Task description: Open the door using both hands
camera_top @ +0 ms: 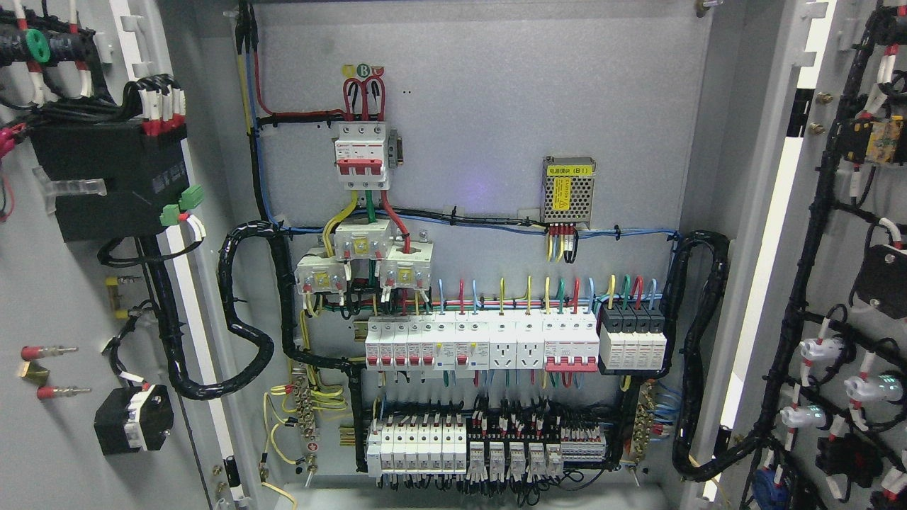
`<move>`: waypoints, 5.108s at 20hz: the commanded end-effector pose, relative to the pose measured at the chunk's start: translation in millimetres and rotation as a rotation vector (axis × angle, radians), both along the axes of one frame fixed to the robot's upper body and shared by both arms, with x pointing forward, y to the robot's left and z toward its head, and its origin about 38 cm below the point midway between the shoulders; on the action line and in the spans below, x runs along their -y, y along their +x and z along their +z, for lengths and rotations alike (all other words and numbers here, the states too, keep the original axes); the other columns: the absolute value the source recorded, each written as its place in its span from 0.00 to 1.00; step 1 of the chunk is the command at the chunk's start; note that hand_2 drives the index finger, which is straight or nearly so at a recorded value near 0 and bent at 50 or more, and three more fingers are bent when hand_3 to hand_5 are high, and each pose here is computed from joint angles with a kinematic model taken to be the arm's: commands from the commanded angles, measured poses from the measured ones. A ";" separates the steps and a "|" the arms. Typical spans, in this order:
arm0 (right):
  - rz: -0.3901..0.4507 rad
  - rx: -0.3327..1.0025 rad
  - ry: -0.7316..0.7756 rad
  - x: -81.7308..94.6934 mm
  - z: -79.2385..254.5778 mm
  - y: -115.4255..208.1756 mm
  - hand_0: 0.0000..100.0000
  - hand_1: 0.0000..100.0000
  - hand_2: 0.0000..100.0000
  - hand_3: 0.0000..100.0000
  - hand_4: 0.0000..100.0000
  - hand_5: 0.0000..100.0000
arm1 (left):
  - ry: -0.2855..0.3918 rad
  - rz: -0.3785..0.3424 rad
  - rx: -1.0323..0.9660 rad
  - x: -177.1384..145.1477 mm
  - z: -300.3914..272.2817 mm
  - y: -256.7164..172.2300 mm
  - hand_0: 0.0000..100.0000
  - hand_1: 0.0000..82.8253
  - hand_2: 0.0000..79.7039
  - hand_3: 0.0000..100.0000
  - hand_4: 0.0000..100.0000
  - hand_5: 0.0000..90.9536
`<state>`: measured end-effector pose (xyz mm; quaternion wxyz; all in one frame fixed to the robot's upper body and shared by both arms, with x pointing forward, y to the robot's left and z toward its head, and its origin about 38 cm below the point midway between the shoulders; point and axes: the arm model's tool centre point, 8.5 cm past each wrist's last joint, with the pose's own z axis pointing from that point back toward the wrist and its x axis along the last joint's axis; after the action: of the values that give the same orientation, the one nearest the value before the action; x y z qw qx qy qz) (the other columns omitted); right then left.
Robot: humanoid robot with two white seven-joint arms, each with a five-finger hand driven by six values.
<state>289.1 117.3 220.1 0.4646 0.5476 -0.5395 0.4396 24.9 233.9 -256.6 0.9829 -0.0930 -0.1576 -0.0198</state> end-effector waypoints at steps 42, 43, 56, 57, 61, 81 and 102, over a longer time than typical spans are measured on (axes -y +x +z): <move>-0.901 0.137 0.091 321.3 -97.9 2.8 0.11 0.00 0.00 0.00 0.00 0.00 | -0.252 -0.267 1.217 74.1 284.0 166.6 0.00 0.00 0.00 0.00 0.03 0.00; -0.911 0.148 0.088 328.4 -98.1 -3.5 0.11 0.00 0.00 0.00 0.00 0.00 | -0.253 -0.266 1.257 73.8 289.3 167.1 0.00 0.00 0.00 0.00 0.03 0.00; -1.026 0.324 0.134 394.0 -99.1 -78.4 0.11 0.00 0.00 0.00 0.00 0.00 | -0.280 -0.257 1.692 65.5 352.9 160.8 0.00 0.00 0.00 0.00 0.03 0.00; -1.034 0.346 0.135 399.2 -95.5 -79.6 0.11 0.00 0.00 0.00 0.00 0.00 | -0.274 -0.255 1.723 63.2 359.3 161.2 0.00 0.00 0.00 0.00 0.03 0.00; -1.058 0.434 0.168 411.1 -78.3 -81.9 0.11 0.00 0.00 0.00 0.00 0.00 | -0.229 -0.233 1.800 50.8 374.6 165.7 0.00 0.00 0.00 0.00 0.03 0.00; -1.052 0.713 0.310 424.3 -22.2 -62.2 0.11 0.00 0.00 0.00 0.00 0.00 | 0.019 -0.172 2.162 -9.0 429.5 177.6 0.00 0.00 0.00 0.00 0.03 0.00; -1.145 0.552 0.363 467.7 -16.5 -43.7 0.11 0.00 0.00 0.00 0.00 0.00 | 0.129 -0.086 2.273 -44.6 441.5 168.1 0.00 0.00 0.00 0.00 0.03 0.00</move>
<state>240.4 -332.2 202.0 0.3567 0.1082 -0.9131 0.1654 212.8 260.3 166.9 0.3758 -0.0121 -0.9169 -0.1336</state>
